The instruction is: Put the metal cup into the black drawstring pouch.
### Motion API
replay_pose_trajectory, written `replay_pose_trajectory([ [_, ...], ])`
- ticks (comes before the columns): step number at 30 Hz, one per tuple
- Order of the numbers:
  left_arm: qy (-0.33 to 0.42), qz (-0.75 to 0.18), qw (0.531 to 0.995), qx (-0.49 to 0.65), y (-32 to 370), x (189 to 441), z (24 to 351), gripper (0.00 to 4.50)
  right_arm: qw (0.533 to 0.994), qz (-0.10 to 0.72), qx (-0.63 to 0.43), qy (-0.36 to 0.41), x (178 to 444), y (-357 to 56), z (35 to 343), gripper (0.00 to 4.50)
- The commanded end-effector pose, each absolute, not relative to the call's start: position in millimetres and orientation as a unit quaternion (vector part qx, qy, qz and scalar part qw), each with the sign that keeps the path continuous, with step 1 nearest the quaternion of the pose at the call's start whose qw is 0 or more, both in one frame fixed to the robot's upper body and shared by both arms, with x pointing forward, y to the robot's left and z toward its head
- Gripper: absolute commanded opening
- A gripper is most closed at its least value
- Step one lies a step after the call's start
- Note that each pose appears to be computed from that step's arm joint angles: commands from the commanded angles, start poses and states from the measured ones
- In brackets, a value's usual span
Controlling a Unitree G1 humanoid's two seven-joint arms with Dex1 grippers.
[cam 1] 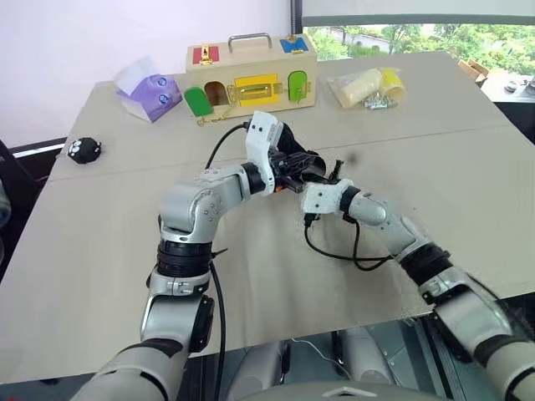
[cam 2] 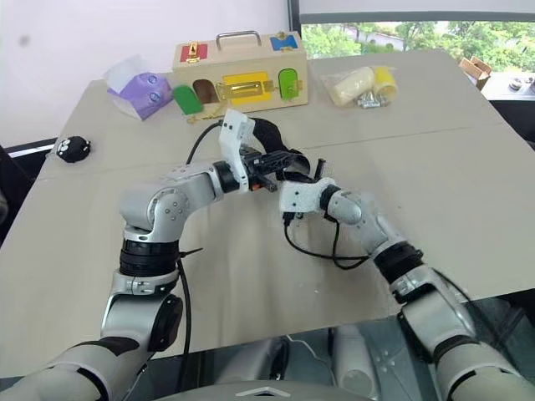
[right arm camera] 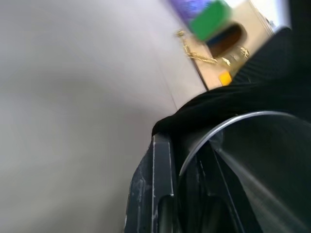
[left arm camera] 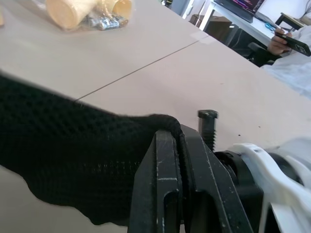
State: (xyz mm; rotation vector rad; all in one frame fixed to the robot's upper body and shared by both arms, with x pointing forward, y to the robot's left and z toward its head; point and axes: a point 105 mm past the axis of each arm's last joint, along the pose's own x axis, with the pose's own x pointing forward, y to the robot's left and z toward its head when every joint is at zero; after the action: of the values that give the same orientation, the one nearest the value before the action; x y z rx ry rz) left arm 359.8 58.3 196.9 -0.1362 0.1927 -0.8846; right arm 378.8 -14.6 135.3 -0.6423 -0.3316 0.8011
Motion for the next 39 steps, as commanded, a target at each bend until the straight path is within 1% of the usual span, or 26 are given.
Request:
replay_pose_trajectory([
  [1, 0.051, -0.453, 0.887, -0.069, 51.2, 348.6, 217.1, 0.00, 0.925, 0.329, -0.090, -0.164, 392.1, -40.7, 169.5, 0.05],
  [5, 0.052, -0.451, 0.888, -0.070, 53.2, 347.2, 215.8, 0.00, 0.931, 0.309, 0.088, -0.170, 392.2, -58.0, 186.4, 0.05],
  [8, 0.053, -0.450, 0.889, -0.069, 54.1, 347.6, 215.1, 0.00, 0.917, 0.299, 0.207, -0.164, 392.0, -70.6, 194.6, 0.05],
  [12, 0.051, -0.451, 0.888, -0.070, 52.6, 349.0, 216.8, 0.00, 0.862, 0.298, 0.385, -0.145, 392.0, -84.3, 208.6, 0.05],
  [16, 0.053, -0.454, 0.887, -0.069, 51.7, 347.5, 214.0, 0.00, 0.773, 0.308, 0.540, -0.127, 388.3, -91.8, 225.0, 0.05],
  [18, 0.053, -0.455, 0.886, -0.068, 51.4, 347.9, 213.7, 0.00, 0.747, 0.309, 0.578, -0.113, 388.1, -91.4, 229.0, 0.05],
  [19, 0.053, -0.455, 0.886, -0.068, 51.2, 348.4, 214.2, 0.00, 0.743, 0.311, 0.584, -0.105, 388.1, -90.0, 230.3, 0.05],
  [20, 0.052, -0.455, 0.886, -0.069, 51.1, 348.9, 214.9, 0.00, 0.748, 0.312, 0.578, -0.095, 388.3, -86.3, 231.0, 0.05],
  [21, 0.052, -0.455, 0.886, -0.069, 51.3, 349.3, 215.2, 0.00, 0.773, 0.308, 0.548, -0.078, 390.1, -80.4, 227.8, 0.05],
  [22, 0.051, -0.455, 0.886, -0.069, 51.4, 349.5, 215.3, 0.00, 0.825, 0.295, 0.477, -0.070, 393.8, -74.0, 220.8, 0.05],
  [23, 0.051, -0.455, 0.886, -0.069, 51.5, 349.4, 215.2, 0.00, 0.893, 0.285, 0.343, -0.063, 397.4, -64.1, 207.3, 0.05],
  [24, 0.051, -0.455, 0.886, -0.069, 51.5, 349.4, 215.1, 0.00, 0.933, 0.286, 0.208, -0.065, 398.1, -56.7, 194.6, 0.05],
  [25, 0.051, -0.456, 0.886, -0.069, 51.4, 349.3, 215.1, 0.00, 0.947, 0.292, 0.118, -0.069, 397.0, -51.6, 185.7, 0.05],
  [26, 0.051, -0.456, 0.886, -0.069, 51.2, 349.4, 215.2, 0.00, 0.950, 0.299, 0.034, -0.079, 395.5, -47.5, 178.8, 0.05],
  [28, 0.050, -0.455, 0.886, -0.070, 51.0, 350.0, 216.1, 0.00, 0.941, 0.310, -0.091, -0.095, 394.3, -44.2, 166.1, 0.05],
  [30, 0.048, -0.455, 0.887, -0.070, 50.8, 350.8, 216.9, 0.00, 0.918, 0.318, -0.211, -0.106, 394.9, -44.7, 151.1, 0.05],
  [31, 0.047, -0.455, 0.887, -0.071, 50.6, 350.7, 217.4, 0.00, 0.886, 0.328, -0.308, -0.116, 395.0, -46.9, 141.4, 0.05],
  [34, 0.046, -0.454, 0.887, -0.072, 50.5, 350.9, 218.2, 0.00, 0.794, 0.353, -0.475, -0.135, 394.5, -52.7, 122.9, 0.05],
  [35, 0.045, -0.455, 0.887, -0.072, 50.4, 350.9, 218.4, 0.00, 0.765, 0.360, -0.514, -0.141, 394.4, -54.4, 119.5, 0.05],
  [37, 0.045, -0.455, 0.887, -0.072, 50.1, 351.3, 218.9, 0.00, 0.723, 0.371, -0.563, -0.151, 395.1, -56.6, 115.9, 0.05],
  [39, 0.044, -0.456, 0.886, -0.072, 49.8, 351.5, 219.5, 0.00, 0.702, 0.374, -0.585, -0.159, 396.8, -57.3, 117.4, 0.05],
])
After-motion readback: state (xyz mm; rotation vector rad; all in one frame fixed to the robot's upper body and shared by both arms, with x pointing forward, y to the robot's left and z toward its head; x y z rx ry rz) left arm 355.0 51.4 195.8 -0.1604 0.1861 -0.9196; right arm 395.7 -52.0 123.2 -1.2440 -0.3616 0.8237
